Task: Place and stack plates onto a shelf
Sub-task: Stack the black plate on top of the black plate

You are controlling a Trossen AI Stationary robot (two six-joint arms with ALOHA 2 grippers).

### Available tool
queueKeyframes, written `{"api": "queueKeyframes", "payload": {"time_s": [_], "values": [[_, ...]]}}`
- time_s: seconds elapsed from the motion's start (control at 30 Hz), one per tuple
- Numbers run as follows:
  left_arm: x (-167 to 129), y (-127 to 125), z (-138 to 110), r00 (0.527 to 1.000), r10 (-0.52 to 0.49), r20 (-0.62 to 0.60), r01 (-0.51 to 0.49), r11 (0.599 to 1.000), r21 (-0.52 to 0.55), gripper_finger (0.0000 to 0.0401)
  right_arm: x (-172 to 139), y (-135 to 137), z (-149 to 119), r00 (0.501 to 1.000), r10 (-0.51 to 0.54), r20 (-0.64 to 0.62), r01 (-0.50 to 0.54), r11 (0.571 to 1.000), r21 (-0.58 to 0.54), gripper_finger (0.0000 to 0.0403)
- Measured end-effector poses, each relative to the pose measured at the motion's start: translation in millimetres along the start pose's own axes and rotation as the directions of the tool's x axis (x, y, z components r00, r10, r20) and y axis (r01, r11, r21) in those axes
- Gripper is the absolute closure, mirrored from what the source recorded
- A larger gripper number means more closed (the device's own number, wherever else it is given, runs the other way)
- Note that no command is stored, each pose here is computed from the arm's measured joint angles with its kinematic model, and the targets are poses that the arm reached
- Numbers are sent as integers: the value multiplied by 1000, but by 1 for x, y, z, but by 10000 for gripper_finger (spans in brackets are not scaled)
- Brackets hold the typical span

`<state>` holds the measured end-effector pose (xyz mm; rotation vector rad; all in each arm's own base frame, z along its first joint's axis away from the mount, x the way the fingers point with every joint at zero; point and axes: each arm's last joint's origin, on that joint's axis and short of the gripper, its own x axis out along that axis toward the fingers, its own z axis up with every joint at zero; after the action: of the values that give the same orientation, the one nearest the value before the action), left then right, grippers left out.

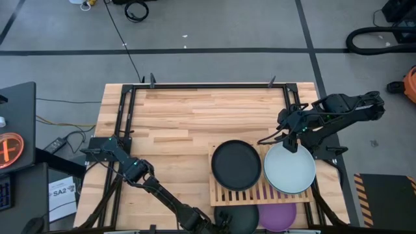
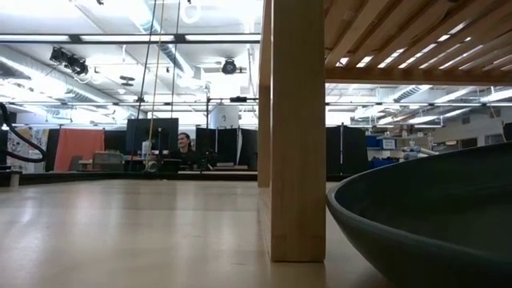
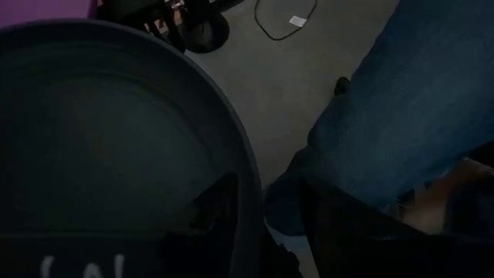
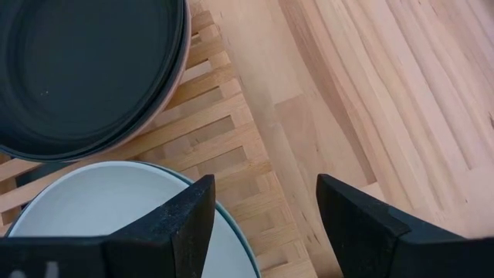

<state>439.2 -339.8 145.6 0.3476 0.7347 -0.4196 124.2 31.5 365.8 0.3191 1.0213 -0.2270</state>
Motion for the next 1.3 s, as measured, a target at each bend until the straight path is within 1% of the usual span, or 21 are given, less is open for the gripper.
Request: {"api": "queueKeyframes", "payload": {"time_s": [0.33, 1.03, 1.3], "values": [[-1, -3, 0, 1000, -10, 5, 10, 1000, -5, 260, 0, 0, 0, 1000, 0, 0, 0, 1000, 9, 171], [-2, -9, 0, 1000, 2, 9, -2, 1000, -4, 260, 0, 0, 0, 1000, 0, 0, 0, 1000, 0, 171], [-1, -9, 2, 1000, 7, 27, -7, 1000, -10, 260, 0, 0, 0, 1000, -7, 5, 7, 1000, 0, 171]]}}
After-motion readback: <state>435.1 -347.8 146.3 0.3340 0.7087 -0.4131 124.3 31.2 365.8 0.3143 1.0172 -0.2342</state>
